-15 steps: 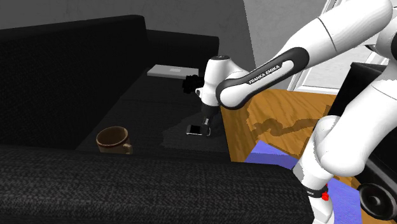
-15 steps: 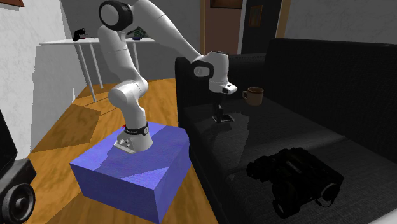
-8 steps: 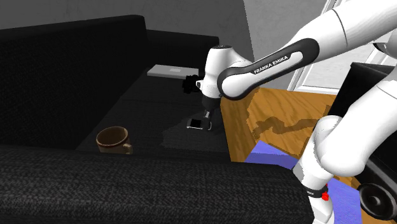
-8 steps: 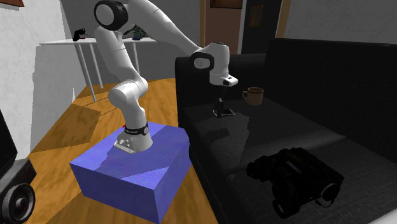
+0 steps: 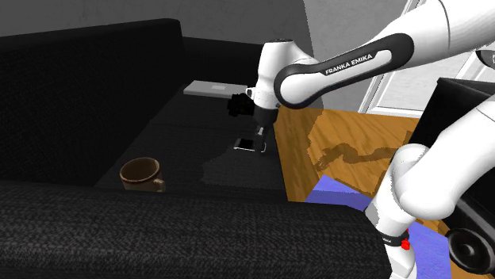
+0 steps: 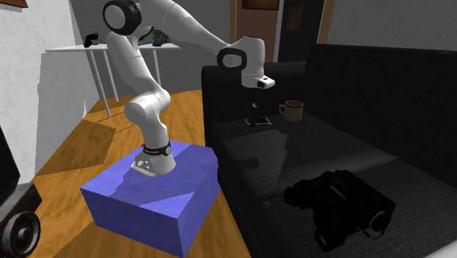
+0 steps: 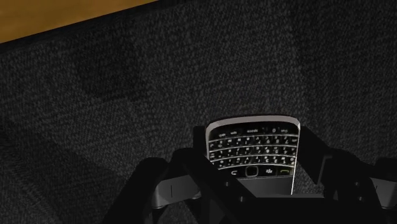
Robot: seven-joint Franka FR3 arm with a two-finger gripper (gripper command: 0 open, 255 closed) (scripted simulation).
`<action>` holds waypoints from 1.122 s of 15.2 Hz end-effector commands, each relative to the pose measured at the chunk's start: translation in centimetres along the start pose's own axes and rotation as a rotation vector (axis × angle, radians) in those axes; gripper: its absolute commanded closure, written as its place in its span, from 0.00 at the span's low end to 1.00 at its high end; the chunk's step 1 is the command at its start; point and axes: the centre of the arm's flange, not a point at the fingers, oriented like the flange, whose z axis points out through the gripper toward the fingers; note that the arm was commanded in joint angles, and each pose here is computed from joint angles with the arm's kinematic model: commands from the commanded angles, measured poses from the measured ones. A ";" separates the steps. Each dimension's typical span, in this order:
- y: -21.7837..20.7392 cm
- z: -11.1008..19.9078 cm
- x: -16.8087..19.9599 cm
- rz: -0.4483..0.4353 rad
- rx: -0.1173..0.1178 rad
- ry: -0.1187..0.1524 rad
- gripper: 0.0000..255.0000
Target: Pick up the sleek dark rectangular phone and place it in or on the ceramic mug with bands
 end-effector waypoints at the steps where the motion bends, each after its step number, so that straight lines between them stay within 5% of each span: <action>1: -0.1 -1.0 0.1 0.000 0.000 0.000 1.00; 17: -0.1 -9.2 0.3 0.000 0.000 0.000 1.00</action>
